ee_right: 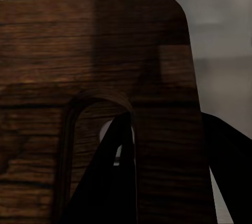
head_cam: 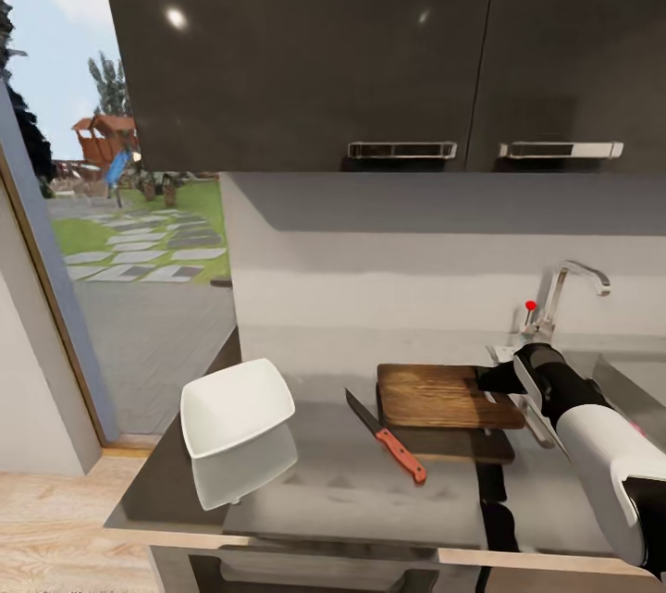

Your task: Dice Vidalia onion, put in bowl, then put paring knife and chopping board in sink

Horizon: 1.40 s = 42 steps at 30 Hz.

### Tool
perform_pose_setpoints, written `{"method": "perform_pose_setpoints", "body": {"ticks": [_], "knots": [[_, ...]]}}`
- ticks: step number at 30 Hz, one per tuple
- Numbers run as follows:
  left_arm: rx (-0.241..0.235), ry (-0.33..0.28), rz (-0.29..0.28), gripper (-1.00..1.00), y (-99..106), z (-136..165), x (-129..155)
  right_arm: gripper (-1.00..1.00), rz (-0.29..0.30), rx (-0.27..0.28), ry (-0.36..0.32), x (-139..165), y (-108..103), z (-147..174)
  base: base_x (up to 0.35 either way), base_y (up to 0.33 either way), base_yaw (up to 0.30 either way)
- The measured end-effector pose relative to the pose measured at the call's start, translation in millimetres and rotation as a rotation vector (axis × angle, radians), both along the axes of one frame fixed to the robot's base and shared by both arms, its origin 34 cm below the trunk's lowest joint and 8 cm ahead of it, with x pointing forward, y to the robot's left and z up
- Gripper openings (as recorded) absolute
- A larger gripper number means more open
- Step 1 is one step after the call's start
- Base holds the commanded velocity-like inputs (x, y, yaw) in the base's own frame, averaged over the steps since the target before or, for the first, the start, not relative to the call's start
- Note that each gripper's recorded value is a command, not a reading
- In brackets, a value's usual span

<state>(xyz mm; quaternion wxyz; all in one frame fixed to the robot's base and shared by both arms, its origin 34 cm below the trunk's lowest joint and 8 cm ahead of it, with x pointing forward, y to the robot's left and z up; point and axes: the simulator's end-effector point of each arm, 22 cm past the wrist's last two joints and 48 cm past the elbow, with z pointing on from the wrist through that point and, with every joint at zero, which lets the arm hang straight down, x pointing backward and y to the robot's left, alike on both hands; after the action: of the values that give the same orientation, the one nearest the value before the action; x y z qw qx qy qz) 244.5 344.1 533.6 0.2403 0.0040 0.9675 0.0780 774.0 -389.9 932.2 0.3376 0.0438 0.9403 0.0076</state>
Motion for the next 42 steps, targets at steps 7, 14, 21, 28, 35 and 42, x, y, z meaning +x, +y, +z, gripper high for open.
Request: {"method": "perform_pose_setpoints", "body": {"ticks": [7, 14, 21, 28, 35, 42], "knots": [[0.0, 0.008, 0.0, 1.0, 0, -1, -3, -1.0, 0.0, 0.001, 0.008, 0, 0, -5, 0.0, 0.0, 0.0], [0.0, 0.017, 0.0, 1.0, 0, -2, -6, -1.0, 0.0, 0.001, 0.016, 1, 0, -10, 0.0, 0.0, 0.0], [0.0, 0.025, 0.0, 1.0, 0, -3, -9, -1.0, 0.0, 0.001, 0.024, 1, 0, -16, 0.0, 0.0, 0.0], [0.0, 0.033, 0.0, 1.0, 0, -3, -12, -1.0, -0.003, 0.016, 0.029, 2, 2, -20, 0.0, 0.0, 0.0], [0.0, 0.041, 0.0, 1.0, 0, -4, -15, -1.0, -0.002, 0.018, 0.026, 4, 3, -21, 0.0, 0.0, 0.0], [0.0, 0.046, 0.0, 1.0, 0, -4, -17, -1.0, -0.002, 0.018, 0.023, 6, 3, -21, 0.0, 0.0, 0.0]]}}
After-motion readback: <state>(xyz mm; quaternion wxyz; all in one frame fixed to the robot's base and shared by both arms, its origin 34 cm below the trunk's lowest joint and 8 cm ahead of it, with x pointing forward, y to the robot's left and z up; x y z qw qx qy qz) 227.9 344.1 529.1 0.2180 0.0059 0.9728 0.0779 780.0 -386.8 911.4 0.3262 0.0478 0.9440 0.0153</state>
